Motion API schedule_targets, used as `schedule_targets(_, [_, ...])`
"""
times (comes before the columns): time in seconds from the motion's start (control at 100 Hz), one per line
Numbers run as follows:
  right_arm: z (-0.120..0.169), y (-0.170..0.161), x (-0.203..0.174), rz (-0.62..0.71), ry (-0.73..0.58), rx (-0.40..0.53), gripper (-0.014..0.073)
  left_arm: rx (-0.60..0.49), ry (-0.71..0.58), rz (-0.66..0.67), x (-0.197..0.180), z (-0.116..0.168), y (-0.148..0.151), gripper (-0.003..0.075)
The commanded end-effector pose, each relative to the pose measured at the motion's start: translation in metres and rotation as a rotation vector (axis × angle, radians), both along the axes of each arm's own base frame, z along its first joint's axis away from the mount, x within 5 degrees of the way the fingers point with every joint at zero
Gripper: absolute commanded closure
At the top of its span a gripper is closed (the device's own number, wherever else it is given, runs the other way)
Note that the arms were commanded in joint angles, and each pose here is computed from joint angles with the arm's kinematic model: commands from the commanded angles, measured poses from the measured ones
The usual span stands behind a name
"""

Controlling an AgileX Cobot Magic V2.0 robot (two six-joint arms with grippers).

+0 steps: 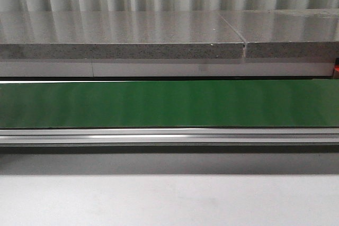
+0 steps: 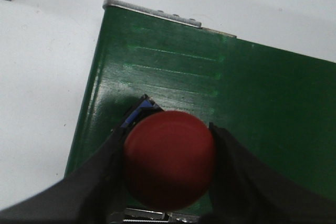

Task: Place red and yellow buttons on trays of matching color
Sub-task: 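Lower the red button onto the belt and open the left gripper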

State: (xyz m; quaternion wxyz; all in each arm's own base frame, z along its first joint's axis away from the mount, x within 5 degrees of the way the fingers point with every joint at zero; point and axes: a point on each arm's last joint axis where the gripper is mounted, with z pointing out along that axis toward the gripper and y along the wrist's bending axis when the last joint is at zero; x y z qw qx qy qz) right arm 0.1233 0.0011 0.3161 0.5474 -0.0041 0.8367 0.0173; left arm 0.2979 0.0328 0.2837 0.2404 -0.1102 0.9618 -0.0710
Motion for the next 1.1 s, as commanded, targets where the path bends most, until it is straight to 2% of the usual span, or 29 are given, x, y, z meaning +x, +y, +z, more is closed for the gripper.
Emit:
schedule_targets(0.0, [0.015, -0.001, 0.001, -0.006, -0.1, -0.01, 0.0662, -0.002, -0.118, 0.011, -0.001, 0.016, -0.003, 0.074])
schedule_targets(0.24, [0.015, -0.001, 0.001, -0.006, -0.1, -0.01, 0.0662, -0.017, -0.072, 0.016, 0.006, -0.001, -0.003, 0.0734])
schedule_targets(0.31, [0.015, -0.001, 0.001, -0.006, -0.1, -0.01, 0.0662, -0.02, -0.061, 0.016, 0.007, -0.003, -0.003, 0.0692])
schedule_targets(0.4, [0.015, -0.001, 0.001, -0.006, -0.1, -0.01, 0.0662, -0.022, -0.053, 0.013, 0.006, -0.004, -0.003, 0.0569])
schedule_targets(0.58, [0.015, -0.001, 0.001, -0.006, -0.1, -0.01, 0.0662, -0.027, -0.034, 0.008, 0.004, -0.004, -0.004, 0.0173])
schedule_targets(0.65, [0.015, -0.001, 0.001, -0.006, -0.1, -0.01, 0.0662, -0.043, -0.036, 0.009, 0.003, -0.002, -0.005, 0.0099])
schedule_targets(0.85, [0.015, -0.001, 0.001, -0.006, -0.1, -0.01, 0.0662, -0.076, -0.142, -0.042, -0.009, 0.024, -0.013, 0.0091])
schedule_targets(1.09, [0.015, -0.001, 0.001, -0.006, -0.1, -0.01, 0.0662, -0.016, -0.339, 0.002, -0.026, 0.06, -0.005, 0.0092])
